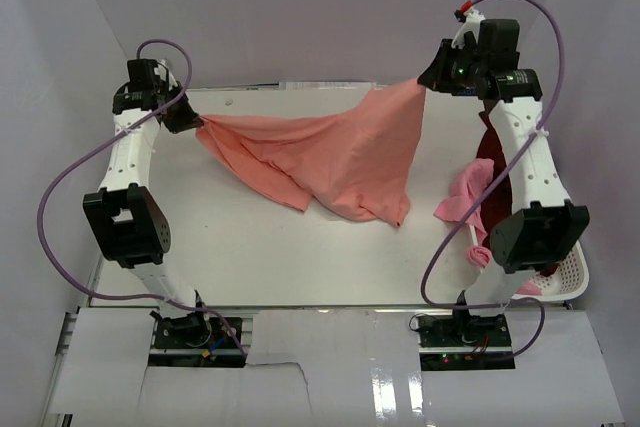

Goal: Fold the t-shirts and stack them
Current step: Flatten out the tshirt

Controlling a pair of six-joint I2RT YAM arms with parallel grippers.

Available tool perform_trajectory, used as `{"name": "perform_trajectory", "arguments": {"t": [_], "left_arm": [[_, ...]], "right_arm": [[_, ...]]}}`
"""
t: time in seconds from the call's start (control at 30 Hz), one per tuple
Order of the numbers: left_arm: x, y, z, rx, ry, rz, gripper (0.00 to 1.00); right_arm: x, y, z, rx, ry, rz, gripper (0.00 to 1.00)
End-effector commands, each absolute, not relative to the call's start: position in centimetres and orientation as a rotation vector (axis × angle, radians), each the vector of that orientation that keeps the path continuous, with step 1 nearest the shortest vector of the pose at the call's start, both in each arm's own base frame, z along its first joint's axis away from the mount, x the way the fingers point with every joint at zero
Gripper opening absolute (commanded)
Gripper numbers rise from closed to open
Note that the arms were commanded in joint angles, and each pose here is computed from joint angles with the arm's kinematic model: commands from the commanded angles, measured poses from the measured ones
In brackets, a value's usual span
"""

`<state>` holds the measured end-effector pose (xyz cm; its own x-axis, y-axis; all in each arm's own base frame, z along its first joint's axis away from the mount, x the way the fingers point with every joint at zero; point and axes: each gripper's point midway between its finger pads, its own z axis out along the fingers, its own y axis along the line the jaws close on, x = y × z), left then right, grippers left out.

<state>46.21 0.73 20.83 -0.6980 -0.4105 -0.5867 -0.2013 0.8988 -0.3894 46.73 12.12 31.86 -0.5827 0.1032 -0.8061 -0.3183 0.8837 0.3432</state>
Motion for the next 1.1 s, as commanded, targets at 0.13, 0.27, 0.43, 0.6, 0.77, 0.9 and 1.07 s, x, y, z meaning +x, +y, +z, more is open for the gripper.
{"name": "perform_trajectory", "arguments": {"t": [0.13, 0.27, 0.43, 0.6, 0.77, 0.9, 1.07], "left_arm": [[47.5, -0.2, 32.9, -0.296, 2.016, -0.459, 0.00], [46.5, -0.3, 38.9, -0.233, 1.845, -0.438, 0.00], [41.8, -3.2, 43.1, -0.141, 1.706, -0.583, 0.00], [36.4, -4.6, 44.3, -0.069, 1.559, -0.602, 0.00], [29.6, -5.5, 47.1, -0.020, 1.383, -0.573, 0.00], [25.6, -5.9, 48.1, -0.010, 1.312, -0.555, 0.00], [22.3, -4.5, 48.9, -0.073, 1.232, -0.443, 0.00]], "right_arm": [[42.5, 13.3, 50.4, -0.387, 1.495, 0.540, 0.08], [38.8, 13.4, 55.6, -0.448, 1.352, 0.528, 0.08], [30.7, 13.6, 60.0, -0.552, 1.153, 0.509, 0.08], [21.9, 12.2, 61.8, -0.540, 0.995, 0.456, 0.08], [15.5, 11.4, 62.0, -0.513, 0.893, 0.457, 0.08], [9.4, 10.0, 63.5, -0.499, 0.784, 0.383, 0.08], [2.4, 7.3, 66.8, -0.401, 0.607, 0.277, 0.08]]}}
